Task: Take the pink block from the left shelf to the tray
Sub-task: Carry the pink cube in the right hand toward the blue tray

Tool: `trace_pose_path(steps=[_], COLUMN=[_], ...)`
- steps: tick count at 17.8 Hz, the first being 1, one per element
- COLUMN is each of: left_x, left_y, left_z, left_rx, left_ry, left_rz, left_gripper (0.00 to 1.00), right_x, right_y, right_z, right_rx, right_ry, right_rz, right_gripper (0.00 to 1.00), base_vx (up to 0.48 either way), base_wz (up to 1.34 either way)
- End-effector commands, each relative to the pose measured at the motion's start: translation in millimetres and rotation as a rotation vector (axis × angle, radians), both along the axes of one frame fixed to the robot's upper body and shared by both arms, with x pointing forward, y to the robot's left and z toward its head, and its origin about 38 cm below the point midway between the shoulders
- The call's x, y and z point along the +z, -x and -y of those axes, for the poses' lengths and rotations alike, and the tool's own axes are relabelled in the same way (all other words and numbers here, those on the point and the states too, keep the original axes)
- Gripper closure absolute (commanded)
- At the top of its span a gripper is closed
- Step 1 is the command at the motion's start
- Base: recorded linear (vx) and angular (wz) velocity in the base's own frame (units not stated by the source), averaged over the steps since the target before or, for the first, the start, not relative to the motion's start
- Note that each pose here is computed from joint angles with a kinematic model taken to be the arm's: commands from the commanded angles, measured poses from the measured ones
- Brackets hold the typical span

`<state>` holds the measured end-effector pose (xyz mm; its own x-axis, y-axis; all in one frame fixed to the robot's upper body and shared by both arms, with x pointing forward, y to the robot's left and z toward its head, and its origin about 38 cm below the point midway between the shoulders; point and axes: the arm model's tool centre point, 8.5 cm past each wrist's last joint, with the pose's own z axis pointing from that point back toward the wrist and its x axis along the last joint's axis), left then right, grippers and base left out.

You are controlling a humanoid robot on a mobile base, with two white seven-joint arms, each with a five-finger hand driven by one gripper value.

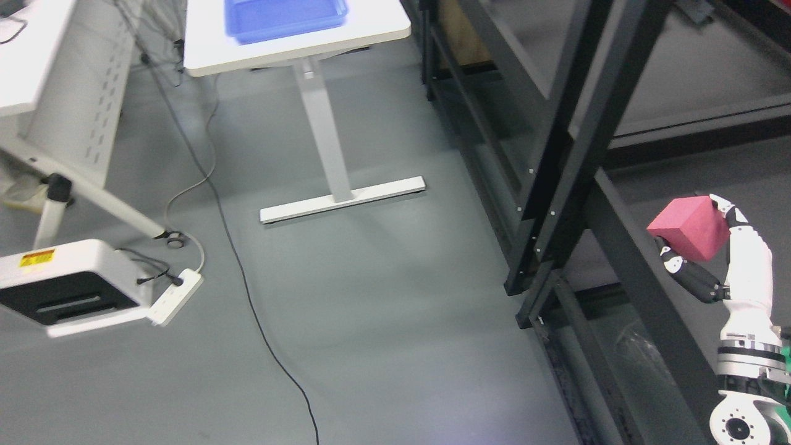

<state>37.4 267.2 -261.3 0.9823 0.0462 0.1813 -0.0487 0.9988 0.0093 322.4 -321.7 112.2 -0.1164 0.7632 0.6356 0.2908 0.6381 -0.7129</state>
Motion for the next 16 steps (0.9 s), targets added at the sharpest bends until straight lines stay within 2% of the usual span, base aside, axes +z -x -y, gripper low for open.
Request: trace_pose_path(steps=[1,5,8,16], left_x=[0.7,0.7,0.7,0.7], left_y=[5.9,5.9,6.1,5.9], left_z=[-11.2,-11.2,-11.2,-11.2], left_rx=[-0.001,-0.001,-0.001,-0.001], left_ry=[-0.017,-0.017,-0.017,-0.017], left_rz=[-0.009,-0.009,-0.010,-0.009], left_gripper=[0.00,0.00,0.00,0.00], right_x=[-2.8,-3.0,-11.9,-21.0], right_y=[2.2,0.3,2.6,11.6], right_z=[-10.1,-11.6,-24.4,-25.0], right_rx=[0.032,0.041,0.088,0.098], right_ry=[-0.018,-0.018,-0.021,-0.018], right_rz=[0.003,-0.010,-0.054,-0.080], right_gripper=[0.96,0.97,0.97,0.96], base_vx=[-0.122,-0.128,-0.114,-0.065], base_wz=[0.80,0.77,0.63,0.37])
